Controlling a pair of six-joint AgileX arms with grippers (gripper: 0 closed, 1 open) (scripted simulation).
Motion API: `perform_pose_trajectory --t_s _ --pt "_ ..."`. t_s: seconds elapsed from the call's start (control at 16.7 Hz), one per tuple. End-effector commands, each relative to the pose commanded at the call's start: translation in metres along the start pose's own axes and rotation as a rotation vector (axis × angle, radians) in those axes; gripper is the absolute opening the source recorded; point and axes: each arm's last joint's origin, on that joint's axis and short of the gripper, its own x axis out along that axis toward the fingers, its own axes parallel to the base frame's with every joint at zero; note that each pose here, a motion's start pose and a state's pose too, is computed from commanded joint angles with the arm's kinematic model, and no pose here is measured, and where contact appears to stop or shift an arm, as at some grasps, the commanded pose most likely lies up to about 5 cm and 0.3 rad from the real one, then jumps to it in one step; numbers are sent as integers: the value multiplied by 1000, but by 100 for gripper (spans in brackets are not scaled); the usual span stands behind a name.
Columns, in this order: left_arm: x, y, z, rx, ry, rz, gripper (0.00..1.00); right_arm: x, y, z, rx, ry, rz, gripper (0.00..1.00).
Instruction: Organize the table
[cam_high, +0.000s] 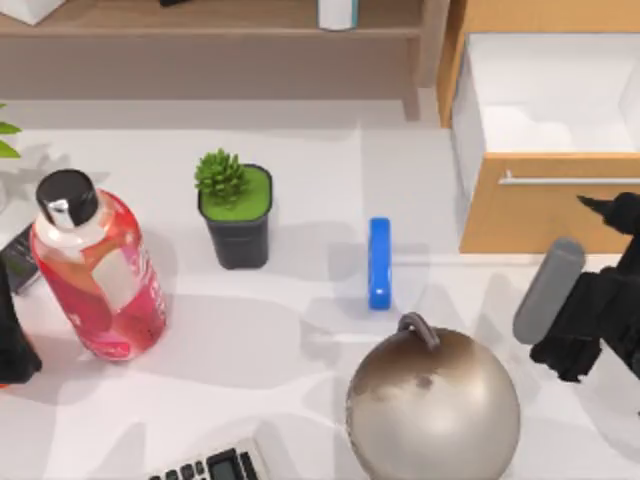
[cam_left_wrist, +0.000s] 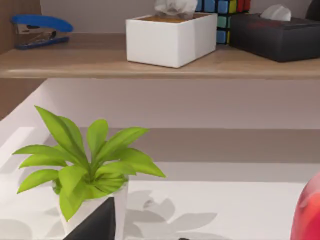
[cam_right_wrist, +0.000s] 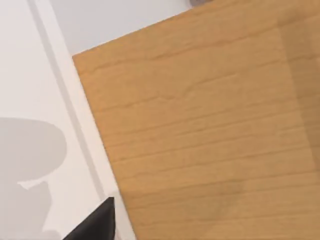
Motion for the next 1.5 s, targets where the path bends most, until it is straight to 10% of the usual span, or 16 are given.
perform_pose_trajectory --t_s 0.6,1.5 --pt "0 0 0 0 0 0 100 11 4 -18 -332 136 -386 100" --pt "0 0 0 0 0 0 100 34 -6 -23 -357 166 -421 100"
